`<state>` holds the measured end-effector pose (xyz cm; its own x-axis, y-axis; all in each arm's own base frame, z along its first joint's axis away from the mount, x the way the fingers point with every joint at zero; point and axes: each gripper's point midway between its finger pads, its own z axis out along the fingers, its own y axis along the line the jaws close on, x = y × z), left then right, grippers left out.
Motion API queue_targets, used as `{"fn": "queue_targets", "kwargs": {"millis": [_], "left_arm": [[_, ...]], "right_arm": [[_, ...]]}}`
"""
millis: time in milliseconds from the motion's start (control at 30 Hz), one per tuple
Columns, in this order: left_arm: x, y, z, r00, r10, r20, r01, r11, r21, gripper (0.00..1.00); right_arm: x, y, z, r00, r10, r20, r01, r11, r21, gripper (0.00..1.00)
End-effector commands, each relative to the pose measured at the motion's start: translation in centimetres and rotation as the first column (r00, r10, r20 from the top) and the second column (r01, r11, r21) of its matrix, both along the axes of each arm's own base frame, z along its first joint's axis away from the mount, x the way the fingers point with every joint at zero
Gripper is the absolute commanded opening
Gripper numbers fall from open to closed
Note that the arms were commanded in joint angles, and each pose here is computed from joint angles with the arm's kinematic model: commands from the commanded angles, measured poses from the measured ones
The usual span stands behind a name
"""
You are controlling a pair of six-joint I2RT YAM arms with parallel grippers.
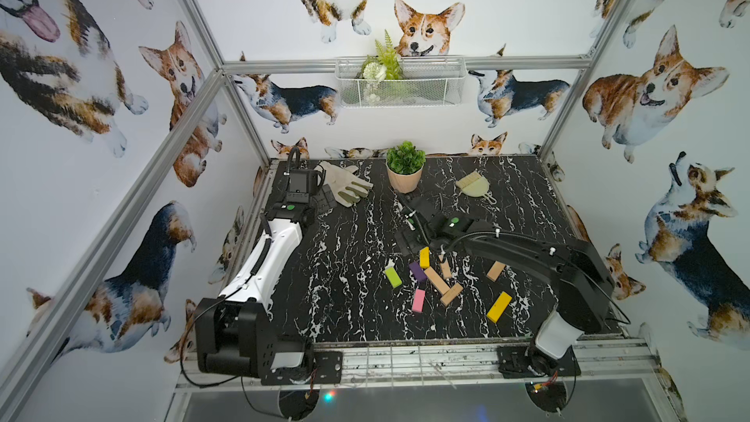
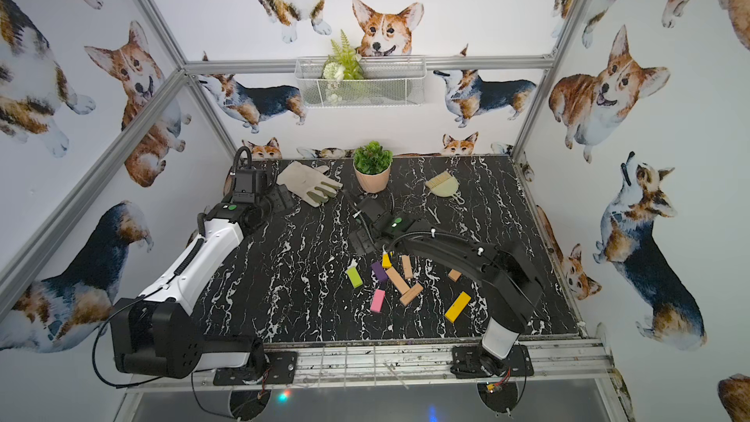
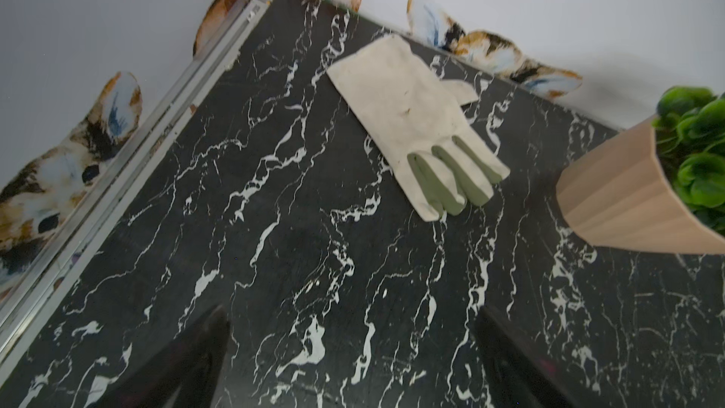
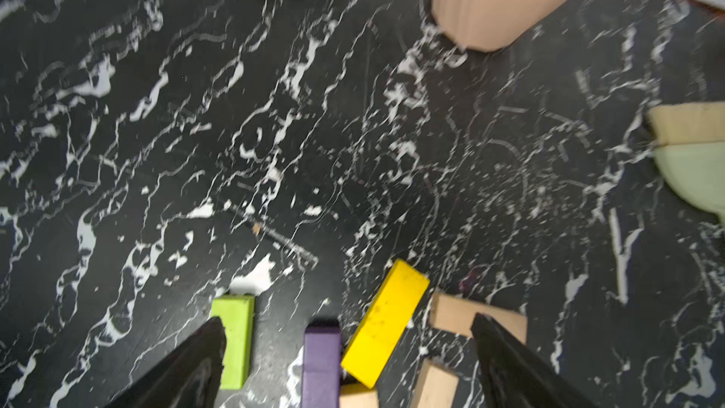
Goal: Assemble the letter k with building blocks
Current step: Pick up the building block from the center of the board.
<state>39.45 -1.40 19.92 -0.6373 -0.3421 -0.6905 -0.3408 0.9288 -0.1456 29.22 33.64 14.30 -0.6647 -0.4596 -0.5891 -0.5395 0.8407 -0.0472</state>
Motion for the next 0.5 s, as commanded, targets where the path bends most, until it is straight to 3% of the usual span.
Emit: {"fn": "queue_targets", "kwargs": {"millis": [0, 100, 300, 467], "left_arm": [[-2.5, 0.2, -2.8, 0.972, -0.021, -0.235, 0.031, 0.999, 0.041, 1.0], [-2.5, -0.2, -4.7, 0.956, -0.064, -0.285, 0.077, 0.997, 0.033, 1.0], [-2.6, -1.5, -6.8, 0.96, -0.11, -0.259, 0.101, 0.994, -0.049, 1.0], [-2.3, -1.0, -6.4, 0.966, -0.092, -0.24, 0.082, 0.995, -0.049, 1.0]], "right_arm": [[-3.1, 0.0, -2.7, 0.986, -0.052, -0.158, 0.036, 0.994, -0.102, 1.0], [-4.9, 1.4, -3.7, 0.971, -0.034, -0.238, 0.016, 0.997, -0.077, 1.0], [-6.9, 2.3, -6.3, 0.929, -0.044, -0.368, 0.005, 0.994, -0.107, 0.99], [-8.5, 4.1, -8.3, 0.881, 0.011, -0.473, -0.057, 0.995, -0.083, 0.68]]}}
